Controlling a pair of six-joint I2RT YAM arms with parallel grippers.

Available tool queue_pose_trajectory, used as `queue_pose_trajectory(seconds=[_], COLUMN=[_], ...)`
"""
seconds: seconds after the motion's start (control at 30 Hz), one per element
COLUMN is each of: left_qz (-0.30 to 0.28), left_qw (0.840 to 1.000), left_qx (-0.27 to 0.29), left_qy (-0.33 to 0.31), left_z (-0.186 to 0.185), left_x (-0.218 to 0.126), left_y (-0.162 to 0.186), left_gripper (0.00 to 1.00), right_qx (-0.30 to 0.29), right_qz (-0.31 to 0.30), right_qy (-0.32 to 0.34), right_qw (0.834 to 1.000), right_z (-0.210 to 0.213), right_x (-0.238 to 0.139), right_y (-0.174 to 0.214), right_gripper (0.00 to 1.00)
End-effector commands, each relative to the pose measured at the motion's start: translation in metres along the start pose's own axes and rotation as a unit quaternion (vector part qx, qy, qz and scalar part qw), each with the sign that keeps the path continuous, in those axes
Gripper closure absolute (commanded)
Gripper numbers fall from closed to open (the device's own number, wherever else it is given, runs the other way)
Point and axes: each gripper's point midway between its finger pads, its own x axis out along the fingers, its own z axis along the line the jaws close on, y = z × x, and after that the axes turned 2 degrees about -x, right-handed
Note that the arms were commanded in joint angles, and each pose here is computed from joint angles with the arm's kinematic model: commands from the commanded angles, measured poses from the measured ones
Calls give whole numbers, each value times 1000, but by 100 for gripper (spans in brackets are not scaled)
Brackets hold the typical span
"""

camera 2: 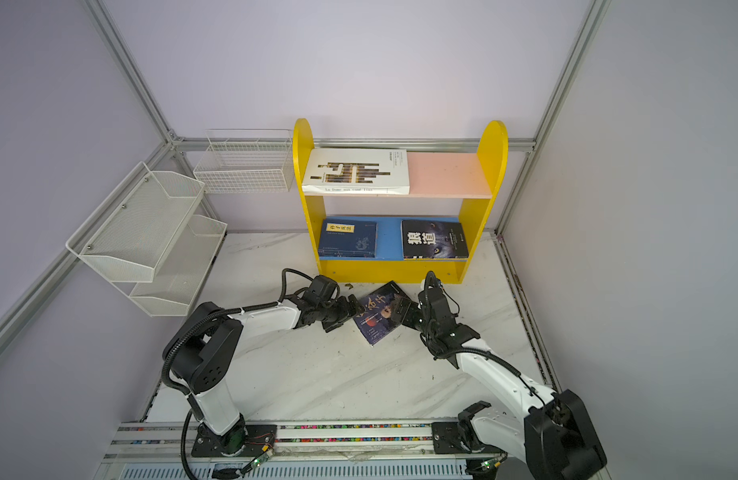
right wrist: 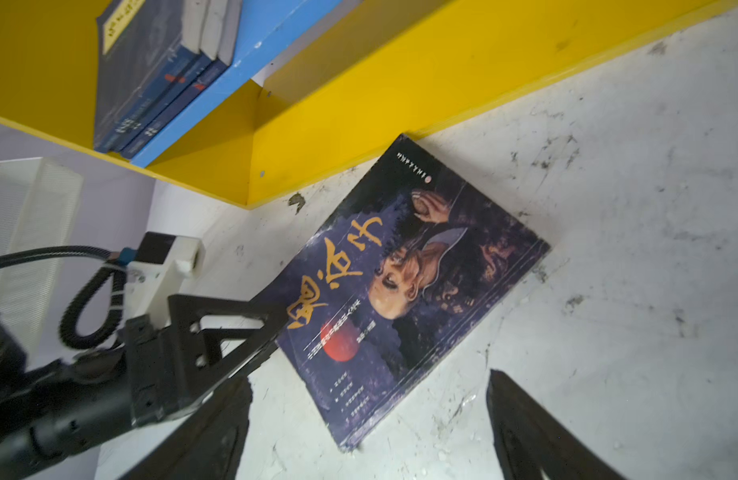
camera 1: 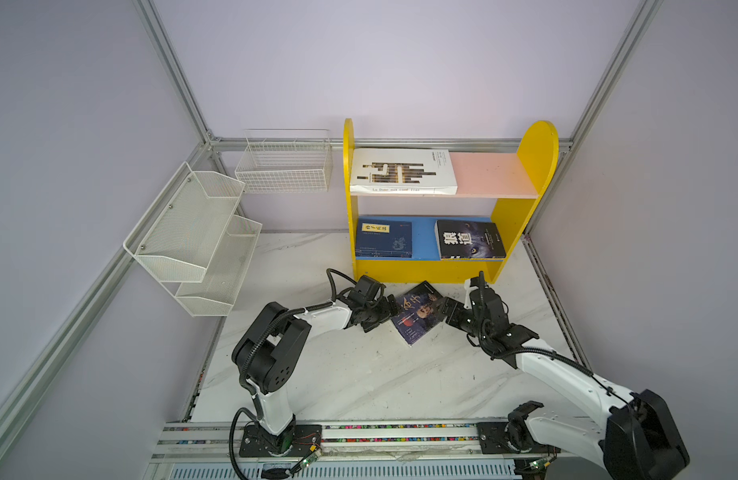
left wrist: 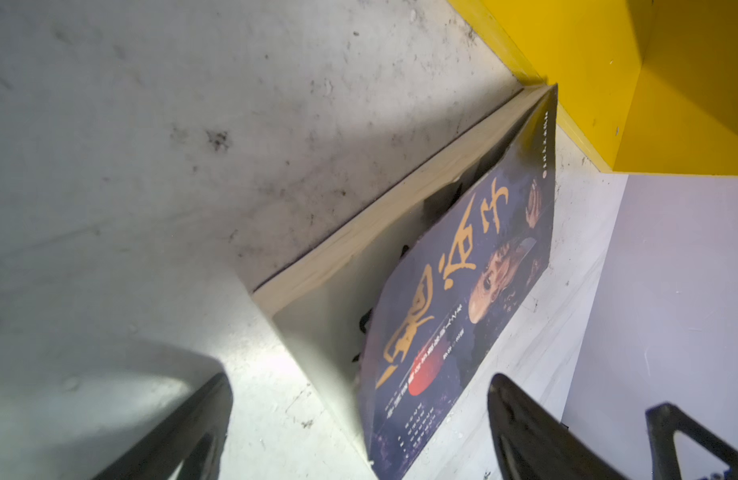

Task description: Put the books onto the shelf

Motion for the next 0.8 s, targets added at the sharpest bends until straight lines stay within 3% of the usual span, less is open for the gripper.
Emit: queue_pose_trajectory(seconds=[0.0, 0.13, 0.4, 0.63, 0.77], left_qz=[3, 5, 13, 24, 21], left_qw=[1000, 1000, 1000, 1000, 1000], left_qx=[7, 10, 5, 2, 0], left_qy=[-7, 4, 4, 6, 6], left_z=[-6, -8, -6, -10, -13], left_x=[-5, -10, -12, -3, 3], left_y=[-5, -1, 7, 6, 2], left_gripper=[5, 5, 5, 5, 5], right_qx=[-25, -37, -58, -77, -76], right_qz=[-12, -1, 7, 77, 112], right_qy=[65, 97, 118, 73, 33], right_qw=[997, 995, 991, 991, 990], right_z=[-21, -38, -58, -56, -37], right_x=[29, 66, 95, 112, 101], right_y=[-11, -17, -27, 10, 42], right_gripper=[9, 9, 9, 15, 17])
